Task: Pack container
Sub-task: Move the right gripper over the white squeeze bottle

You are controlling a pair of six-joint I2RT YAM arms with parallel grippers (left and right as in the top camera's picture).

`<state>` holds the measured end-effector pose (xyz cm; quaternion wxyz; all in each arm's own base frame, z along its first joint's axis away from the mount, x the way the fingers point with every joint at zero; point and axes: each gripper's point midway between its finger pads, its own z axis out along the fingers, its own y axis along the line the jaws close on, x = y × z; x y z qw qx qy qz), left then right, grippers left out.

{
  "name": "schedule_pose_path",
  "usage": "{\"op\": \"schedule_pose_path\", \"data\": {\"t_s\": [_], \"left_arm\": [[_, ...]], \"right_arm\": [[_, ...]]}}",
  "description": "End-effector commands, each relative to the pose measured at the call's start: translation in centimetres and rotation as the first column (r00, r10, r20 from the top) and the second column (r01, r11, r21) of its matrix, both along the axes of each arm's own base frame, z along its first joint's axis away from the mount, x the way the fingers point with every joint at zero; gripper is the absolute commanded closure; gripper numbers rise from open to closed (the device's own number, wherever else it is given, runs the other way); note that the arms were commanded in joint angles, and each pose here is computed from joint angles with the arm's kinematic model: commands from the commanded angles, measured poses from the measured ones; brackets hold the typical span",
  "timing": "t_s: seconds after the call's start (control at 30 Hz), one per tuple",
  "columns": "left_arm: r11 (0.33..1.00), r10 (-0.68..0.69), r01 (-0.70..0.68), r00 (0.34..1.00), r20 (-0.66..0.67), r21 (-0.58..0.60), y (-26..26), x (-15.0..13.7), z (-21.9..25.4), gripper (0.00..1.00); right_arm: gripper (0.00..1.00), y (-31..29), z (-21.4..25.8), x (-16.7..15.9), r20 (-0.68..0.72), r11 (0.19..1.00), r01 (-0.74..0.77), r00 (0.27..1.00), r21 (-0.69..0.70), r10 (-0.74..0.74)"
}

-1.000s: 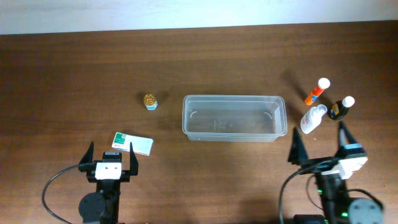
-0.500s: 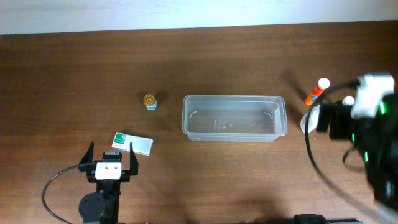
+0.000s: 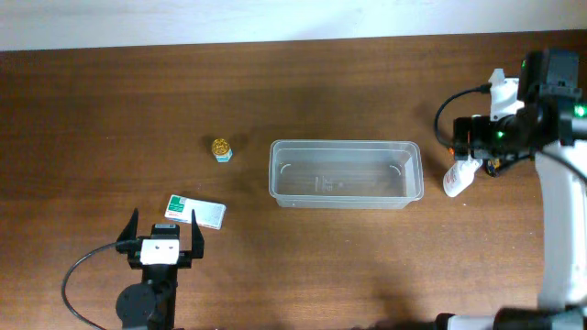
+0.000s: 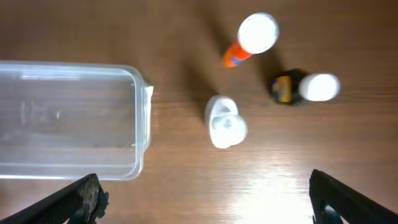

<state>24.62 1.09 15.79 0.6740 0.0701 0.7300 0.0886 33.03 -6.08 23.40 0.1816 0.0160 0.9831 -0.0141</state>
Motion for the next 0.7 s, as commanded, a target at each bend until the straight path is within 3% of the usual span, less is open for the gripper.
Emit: {"op": "schedule_pose_path", "data": {"t_s": [0.0,0.17,0.3,0.67], "left_arm": [[1.000,-0.004,0.004,1.000,-0.002,0.011,0.0,0.0,-0.1,0.00],[1.000,-0.004,0.004,1.000,-0.002,0.011,0.0,0.0,-0.1,0.00],[1.000,-0.004,0.004,1.000,-0.002,0.011,0.0,0.0,-0.1,0.00],[1.000,-0.004,0.004,1.000,-0.002,0.011,0.0,0.0,-0.1,0.00]], "right_arm": [[0.01,0.4,-1.9,0.9,-0.040,0.990,-0.075,0.996,0.123,0.081],[0.00,-0.3,-5.0,1.3,-0.135,0.987,-0.049,0.988,0.154,0.070],[0.11,-0.5,-6.7,1.7,-0.183,0.985,-0.038,0.981,0.171,0.069],[0.13,-1.2,-9.6,1.8,-0.261,0.988,-0.020,0.963,0.155,0.061]]}}
